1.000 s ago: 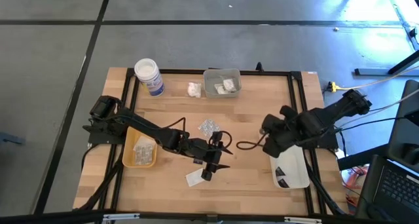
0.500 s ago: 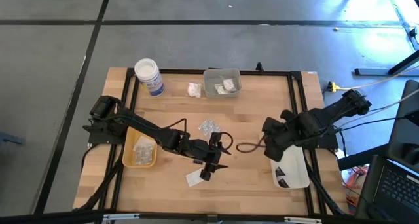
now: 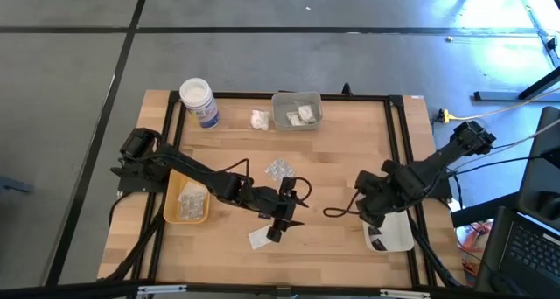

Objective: Pick & Place Travel size toiletries
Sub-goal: Put the blue shaving cream into the white bin

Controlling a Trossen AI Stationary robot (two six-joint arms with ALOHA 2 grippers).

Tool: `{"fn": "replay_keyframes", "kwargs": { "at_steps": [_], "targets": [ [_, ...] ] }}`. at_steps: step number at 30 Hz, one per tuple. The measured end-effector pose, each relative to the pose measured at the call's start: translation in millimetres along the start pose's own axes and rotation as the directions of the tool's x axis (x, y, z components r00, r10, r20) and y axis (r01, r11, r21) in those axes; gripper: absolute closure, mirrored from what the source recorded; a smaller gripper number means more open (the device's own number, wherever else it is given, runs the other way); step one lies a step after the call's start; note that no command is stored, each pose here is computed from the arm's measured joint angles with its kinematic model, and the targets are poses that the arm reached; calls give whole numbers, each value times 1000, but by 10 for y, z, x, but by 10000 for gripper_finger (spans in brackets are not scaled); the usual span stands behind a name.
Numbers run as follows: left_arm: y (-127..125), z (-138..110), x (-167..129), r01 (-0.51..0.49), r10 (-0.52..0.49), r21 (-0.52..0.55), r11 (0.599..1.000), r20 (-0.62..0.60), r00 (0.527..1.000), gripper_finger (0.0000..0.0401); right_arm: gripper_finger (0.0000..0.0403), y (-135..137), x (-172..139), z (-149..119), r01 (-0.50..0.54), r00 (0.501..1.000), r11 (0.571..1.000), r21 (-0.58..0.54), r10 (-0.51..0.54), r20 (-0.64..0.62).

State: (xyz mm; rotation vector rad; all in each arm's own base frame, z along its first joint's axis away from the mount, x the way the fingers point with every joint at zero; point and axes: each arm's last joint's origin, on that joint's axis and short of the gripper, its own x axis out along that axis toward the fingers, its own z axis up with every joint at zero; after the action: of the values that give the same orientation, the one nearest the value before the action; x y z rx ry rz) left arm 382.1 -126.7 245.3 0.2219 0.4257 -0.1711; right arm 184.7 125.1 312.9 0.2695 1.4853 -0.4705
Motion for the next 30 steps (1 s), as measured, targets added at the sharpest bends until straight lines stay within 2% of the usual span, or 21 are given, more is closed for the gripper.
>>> {"fn": "replay_keyframes", "kwargs": {
  "at_steps": [11, 21, 27, 30],
  "targets": [
    [-3, 0, -1, 2, -2, 0, 1000, 0, 1000, 167, 403, 73, -21, -149, -4, 1000, 995, 96, 2, 19],
    [-8, 0, -1, 5, -5, 0, 1000, 0, 1000, 169, 403, 170, -41, -355, -25, 996, 987, 161, 10, 92],
    [-16, 1, -1, 32, -32, 0, 999, 3, 999, 166, 403, 209, 201, -415, 2, 998, 986, 166, -14, 68],
    [-17, 1, -1, 34, -34, 1, 999, 3, 999, 168, 403, 247, 307, -418, -19, 998, 986, 164, 7, 69]
  ]
}}
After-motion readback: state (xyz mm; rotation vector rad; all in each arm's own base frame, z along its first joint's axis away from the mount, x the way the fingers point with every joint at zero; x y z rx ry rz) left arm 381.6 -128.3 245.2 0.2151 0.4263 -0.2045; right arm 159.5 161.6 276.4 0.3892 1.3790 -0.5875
